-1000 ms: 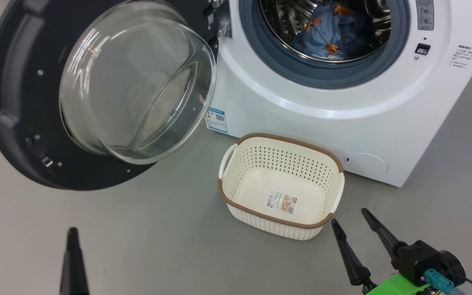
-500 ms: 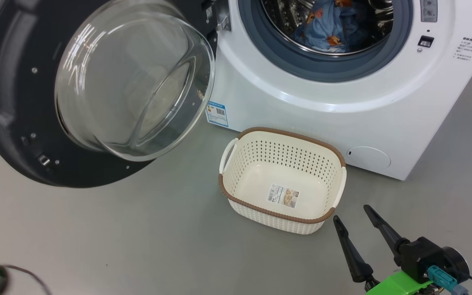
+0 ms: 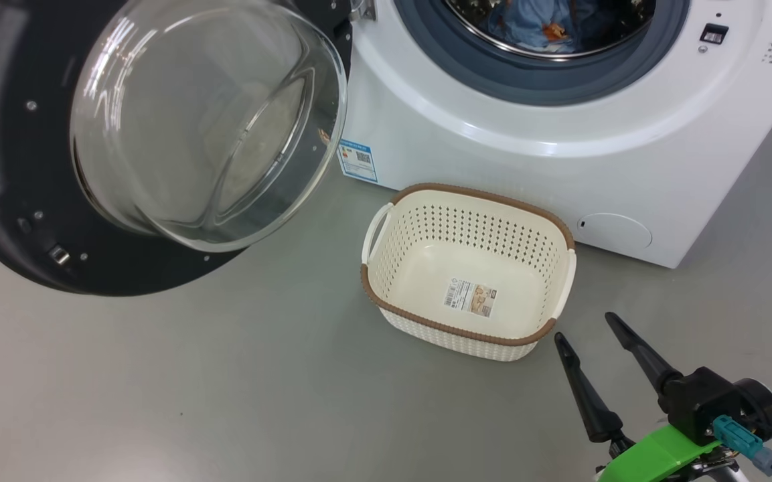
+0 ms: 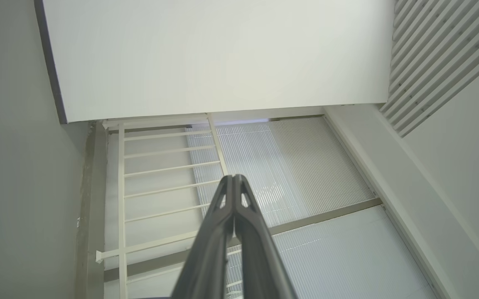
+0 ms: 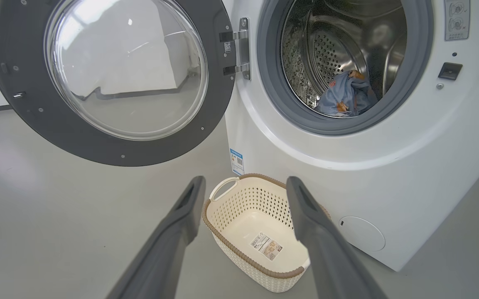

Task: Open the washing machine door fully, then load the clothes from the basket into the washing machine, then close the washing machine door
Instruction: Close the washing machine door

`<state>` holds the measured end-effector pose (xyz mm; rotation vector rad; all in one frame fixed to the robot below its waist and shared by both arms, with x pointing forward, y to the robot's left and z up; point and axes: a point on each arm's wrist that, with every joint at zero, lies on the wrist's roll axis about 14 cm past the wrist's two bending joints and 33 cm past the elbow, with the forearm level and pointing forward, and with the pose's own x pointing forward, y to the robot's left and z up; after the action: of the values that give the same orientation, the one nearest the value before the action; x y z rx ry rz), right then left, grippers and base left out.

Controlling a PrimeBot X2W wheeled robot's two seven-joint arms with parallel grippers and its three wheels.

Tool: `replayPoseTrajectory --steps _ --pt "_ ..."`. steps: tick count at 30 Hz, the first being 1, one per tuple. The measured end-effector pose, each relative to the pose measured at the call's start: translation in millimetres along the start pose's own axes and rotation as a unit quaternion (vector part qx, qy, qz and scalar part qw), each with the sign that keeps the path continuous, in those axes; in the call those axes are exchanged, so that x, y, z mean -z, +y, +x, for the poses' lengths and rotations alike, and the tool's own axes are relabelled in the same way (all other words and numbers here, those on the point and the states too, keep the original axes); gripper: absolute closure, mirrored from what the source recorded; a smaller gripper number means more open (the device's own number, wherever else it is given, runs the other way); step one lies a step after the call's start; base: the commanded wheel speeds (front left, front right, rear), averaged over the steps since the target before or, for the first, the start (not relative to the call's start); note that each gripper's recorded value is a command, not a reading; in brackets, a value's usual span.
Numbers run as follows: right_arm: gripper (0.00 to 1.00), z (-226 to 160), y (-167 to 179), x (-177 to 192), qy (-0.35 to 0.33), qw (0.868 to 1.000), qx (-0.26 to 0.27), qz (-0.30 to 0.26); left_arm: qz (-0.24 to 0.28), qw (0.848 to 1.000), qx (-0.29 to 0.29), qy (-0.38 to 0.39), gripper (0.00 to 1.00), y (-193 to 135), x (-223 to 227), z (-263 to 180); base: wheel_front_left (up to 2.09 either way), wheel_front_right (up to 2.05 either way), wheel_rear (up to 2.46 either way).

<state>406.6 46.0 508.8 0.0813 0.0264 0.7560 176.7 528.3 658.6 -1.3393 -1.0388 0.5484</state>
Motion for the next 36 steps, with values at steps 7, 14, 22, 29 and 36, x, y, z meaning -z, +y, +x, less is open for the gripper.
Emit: replayPoseTrajectory --steps 7,14,22,29,36 --pt "0.0 0 -9 4 0.01 1.0 0.002 -0.004 0.019 0.997 -0.071 0.039 1.0 28 17 29 0.0 0.0 0.0" --pt "0.0 -1 -16 6 0.015 1.0 0.007 -0.008 0.061 0.983 -0.147 0.097 1.0 72 45 33 0.0 0.0 0.0" --pt "0.0 -6 -28 11 0.023 0.999 0.022 -0.006 0.09 0.965 -0.194 0.155 1.0 109 79 27 0.0 0.0 0.0" --pt "0.0 -7 -39 14 0.027 0.999 0.031 -0.007 0.122 0.943 -0.243 0.19 1.0 149 102 12 0.0 0.0 0.0" --pt "0.0 -9 -45 19 0.034 0.999 0.037 -0.006 0.121 0.933 -0.271 0.202 1.0 174 112 -1 0.0 0.0 0.0"
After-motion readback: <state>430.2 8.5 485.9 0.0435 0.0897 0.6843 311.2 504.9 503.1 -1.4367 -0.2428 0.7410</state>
